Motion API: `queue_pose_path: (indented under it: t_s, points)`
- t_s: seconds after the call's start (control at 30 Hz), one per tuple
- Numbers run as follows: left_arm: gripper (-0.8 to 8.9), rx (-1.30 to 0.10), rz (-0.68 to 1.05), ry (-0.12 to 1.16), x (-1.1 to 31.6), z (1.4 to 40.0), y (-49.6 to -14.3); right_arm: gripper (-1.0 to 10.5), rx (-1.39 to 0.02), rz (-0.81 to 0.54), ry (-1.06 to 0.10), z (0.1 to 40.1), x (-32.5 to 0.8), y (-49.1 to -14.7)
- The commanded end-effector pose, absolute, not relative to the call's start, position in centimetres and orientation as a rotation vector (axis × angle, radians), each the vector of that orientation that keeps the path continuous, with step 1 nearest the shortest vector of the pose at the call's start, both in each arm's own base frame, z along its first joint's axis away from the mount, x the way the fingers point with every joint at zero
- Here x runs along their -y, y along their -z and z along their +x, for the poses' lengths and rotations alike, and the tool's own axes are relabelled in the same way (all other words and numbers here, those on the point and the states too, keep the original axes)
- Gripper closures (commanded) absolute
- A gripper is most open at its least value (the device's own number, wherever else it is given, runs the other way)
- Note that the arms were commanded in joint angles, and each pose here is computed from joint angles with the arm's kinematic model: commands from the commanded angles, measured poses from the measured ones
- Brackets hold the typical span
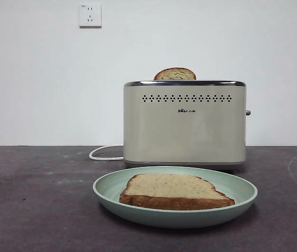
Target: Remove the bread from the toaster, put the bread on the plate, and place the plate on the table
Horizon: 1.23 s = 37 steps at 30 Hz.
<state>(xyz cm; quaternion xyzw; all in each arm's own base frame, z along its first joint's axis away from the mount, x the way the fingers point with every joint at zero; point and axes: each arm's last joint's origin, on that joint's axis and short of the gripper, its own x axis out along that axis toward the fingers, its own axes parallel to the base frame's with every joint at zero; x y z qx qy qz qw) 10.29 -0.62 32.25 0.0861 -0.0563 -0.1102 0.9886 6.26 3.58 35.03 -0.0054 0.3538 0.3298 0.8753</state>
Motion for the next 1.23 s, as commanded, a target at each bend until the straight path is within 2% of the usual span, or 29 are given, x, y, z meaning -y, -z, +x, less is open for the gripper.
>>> queue_pose_path:
  t_s: [0.03, 0.3, 0.7, 0.87, 1.23]
  points:
    - [8.16, 0.061, 0.138, 0.196, 0.4, 10.2, -28.2, 9.5, -0.738, -0.018, -0.689, 6.3, -3.6, -34.9]
    - [8.16, -0.042, 0.043, 0.078, -0.3, 10.0, -21.1, 9.5, -0.737, -0.018, -0.69, 6.3, -3.6, -34.9]
    - [8.16, -0.107, -0.03, 0.052, -0.3, 9.8, -15.6, 9.5, -0.737, -0.018, -0.69, 6.3, -3.6, -34.9]
    - [8.16, -0.178, -0.046, 0.033, -0.4, 9.6, -14.7, 9.5, -0.737, -0.018, -0.689, 6.3, -3.6, -34.9]
    - [8.16, -0.173, -0.045, 0.035, -0.4, 9.6, -14.8, 9.5, -0.737, -0.018, -0.689, 6.3, -3.6, -34.9]
